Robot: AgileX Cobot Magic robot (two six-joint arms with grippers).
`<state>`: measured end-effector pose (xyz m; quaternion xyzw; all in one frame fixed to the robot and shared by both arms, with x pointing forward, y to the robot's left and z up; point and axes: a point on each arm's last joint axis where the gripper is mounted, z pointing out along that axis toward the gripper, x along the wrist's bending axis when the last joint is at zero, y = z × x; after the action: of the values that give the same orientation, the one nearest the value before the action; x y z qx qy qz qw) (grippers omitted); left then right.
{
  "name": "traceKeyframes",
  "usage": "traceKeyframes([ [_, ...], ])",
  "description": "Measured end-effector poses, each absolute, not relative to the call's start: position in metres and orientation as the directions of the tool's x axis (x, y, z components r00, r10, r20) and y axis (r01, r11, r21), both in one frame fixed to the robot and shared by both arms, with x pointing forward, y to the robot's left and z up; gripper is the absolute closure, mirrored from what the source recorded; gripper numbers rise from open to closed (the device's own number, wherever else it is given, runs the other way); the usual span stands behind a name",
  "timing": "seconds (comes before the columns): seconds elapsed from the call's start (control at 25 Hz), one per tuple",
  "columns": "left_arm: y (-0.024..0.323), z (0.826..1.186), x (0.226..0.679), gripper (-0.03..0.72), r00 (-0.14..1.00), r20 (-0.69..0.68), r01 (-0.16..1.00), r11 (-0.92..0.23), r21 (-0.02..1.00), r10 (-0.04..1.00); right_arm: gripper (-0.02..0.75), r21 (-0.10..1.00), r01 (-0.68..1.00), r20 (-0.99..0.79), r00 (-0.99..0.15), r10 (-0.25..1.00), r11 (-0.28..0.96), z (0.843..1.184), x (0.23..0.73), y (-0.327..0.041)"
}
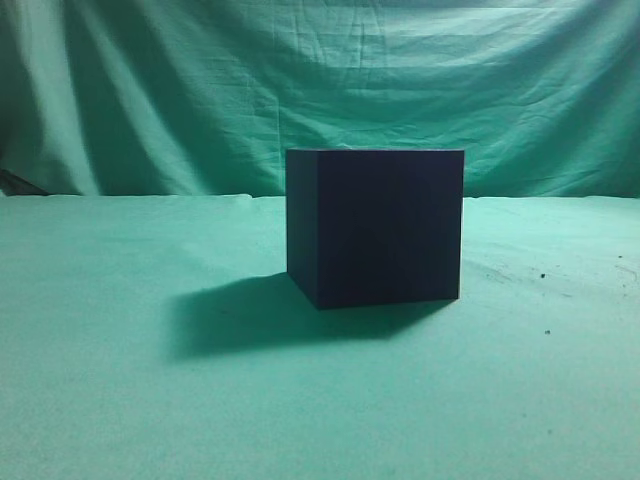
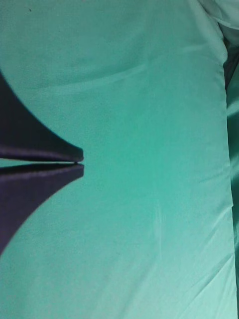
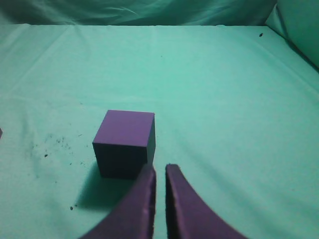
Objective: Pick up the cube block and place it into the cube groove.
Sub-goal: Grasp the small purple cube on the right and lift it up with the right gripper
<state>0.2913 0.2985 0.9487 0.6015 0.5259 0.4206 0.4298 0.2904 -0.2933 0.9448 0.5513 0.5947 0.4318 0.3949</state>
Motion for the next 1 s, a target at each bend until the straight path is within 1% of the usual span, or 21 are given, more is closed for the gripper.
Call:
traceKeyframes([
  [0.16,0.298,0.949,0.291,0.688,0.093,0.054,0.271,-0.077,0.959,0.994,0.692,0.95,0.313,0.006,-0.08,0.997,0.019,0.945,0.291,-0.293],
  [0.28,0.298,0.949,0.291,0.688,0.093,0.054,0.271,-0.077,0.959,0.994,0.692,0.96,0.279,0.017,-0.078,0.997,0.006,0.948,0.292,-0.293],
  [0.36,0.298,0.949,0.291,0.688,0.093,0.054,0.271,-0.077,0.959,0.994,0.692,0.976,0.208,0.078,-0.075,0.994,-0.061,0.955,0.293,-0.292],
  [0.48,0.298,0.949,0.291,0.688,0.093,0.054,0.271,-0.077,0.959,0.994,0.692,0.967,0.053,0.254,-0.073,0.964,-0.251,0.97,0.295,-0.293],
  [0.52,0.298,0.949,0.291,0.688,0.093,0.054,0.271,-0.077,0.959,0.994,0.692,0.957,0.001,0.29,-0.073,0.954,-0.291,0.975,0.295,-0.294],
  [0.64,0.298,0.949,0.291,0.688,0.093,0.054,0.271,-0.077,0.959,0.994,0.692,0.931,-0.11,0.341,-0.071,0.937,-0.347,0.985,0.295,-0.298],
  [0.68,0.298,0.949,0.291,0.688,0.093,0.054,0.271,-0.077,0.959,0.994,0.692,0.926,-0.118,0.353,-0.072,0.933,-0.359,0.986,0.294,-0.298],
  [0.76,0.298,0.949,0.291,0.688,0.093,0.054,0.271,-0.077,0.959,0.994,0.692,0.927,-0.106,0.352,-0.087,0.932,-0.36,0.995,0.293,-0.297],
  [0.88,0.298,0.949,0.291,0.688,0.093,0.054,0.271,-0.077,0.959,0.994,0.692,0.958,-0.094,0.261,-0.117,0.958,-0.272,1.027,0.288,-0.293],
  [1.0,0.298,0.949,0.291,0.688,0.093,0.054,0.271,-0.077,0.959,0.994,0.692,0.973,0.057,0.228,-0.138,0.964,-0.222,1.048,0.297,-0.287],
])
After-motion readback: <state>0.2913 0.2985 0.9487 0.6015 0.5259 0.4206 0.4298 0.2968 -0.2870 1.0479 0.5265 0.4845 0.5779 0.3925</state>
